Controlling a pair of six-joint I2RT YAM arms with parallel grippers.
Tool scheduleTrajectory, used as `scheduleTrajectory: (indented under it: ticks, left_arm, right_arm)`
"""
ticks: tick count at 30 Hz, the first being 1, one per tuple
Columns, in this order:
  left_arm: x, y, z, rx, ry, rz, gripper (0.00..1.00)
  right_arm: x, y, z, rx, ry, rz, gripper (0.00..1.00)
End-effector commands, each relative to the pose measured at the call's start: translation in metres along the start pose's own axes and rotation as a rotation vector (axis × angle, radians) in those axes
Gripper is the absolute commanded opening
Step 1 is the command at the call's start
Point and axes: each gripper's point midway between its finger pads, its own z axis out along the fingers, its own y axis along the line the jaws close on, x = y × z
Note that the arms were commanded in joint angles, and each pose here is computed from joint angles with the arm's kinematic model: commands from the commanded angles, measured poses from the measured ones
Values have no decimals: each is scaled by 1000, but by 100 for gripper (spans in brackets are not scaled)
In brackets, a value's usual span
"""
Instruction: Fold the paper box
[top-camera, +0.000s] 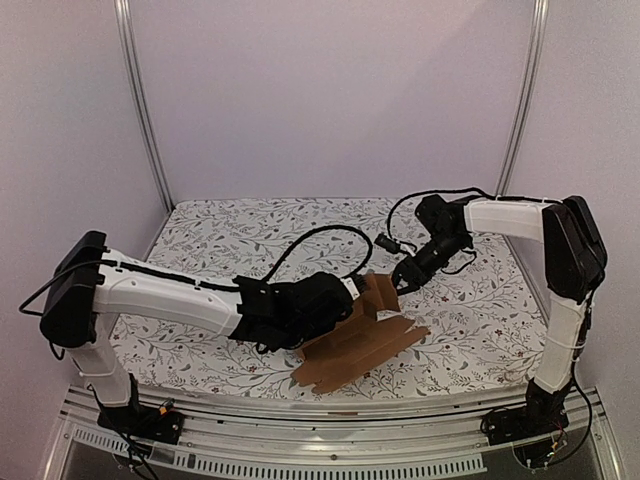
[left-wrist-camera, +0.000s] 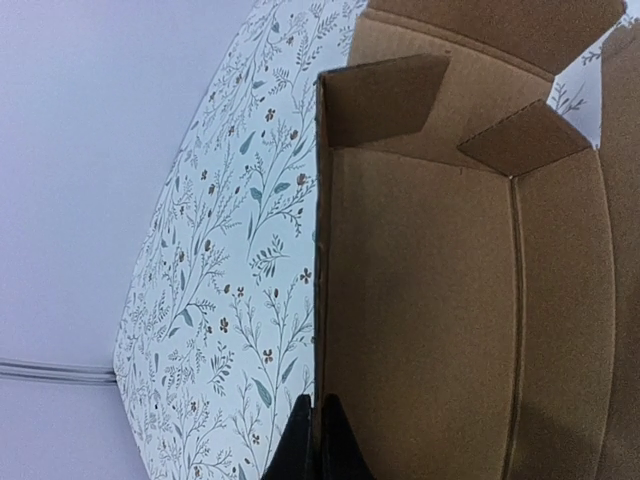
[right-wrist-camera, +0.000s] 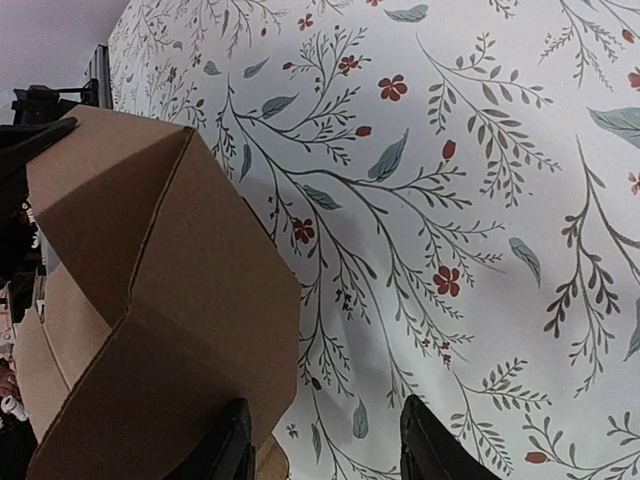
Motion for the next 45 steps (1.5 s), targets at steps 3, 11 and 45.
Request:
scheduleTrajectory:
  ticks: [3, 11, 45]
  left_arm:
    - [-23, 8, -20, -55, -111, -47, 0]
    - [-23, 2, -20, -56, -117, -44, 0]
    - [-48, -14, -19, 58, -169, -292, 0]
  right_arm:
    - [-6, 39, -12, -167, -70, -52, 52]
    - [-3, 72, -20, -304, -87, -122, 65]
    - [-38, 25, 15, 240, -123, -54, 23]
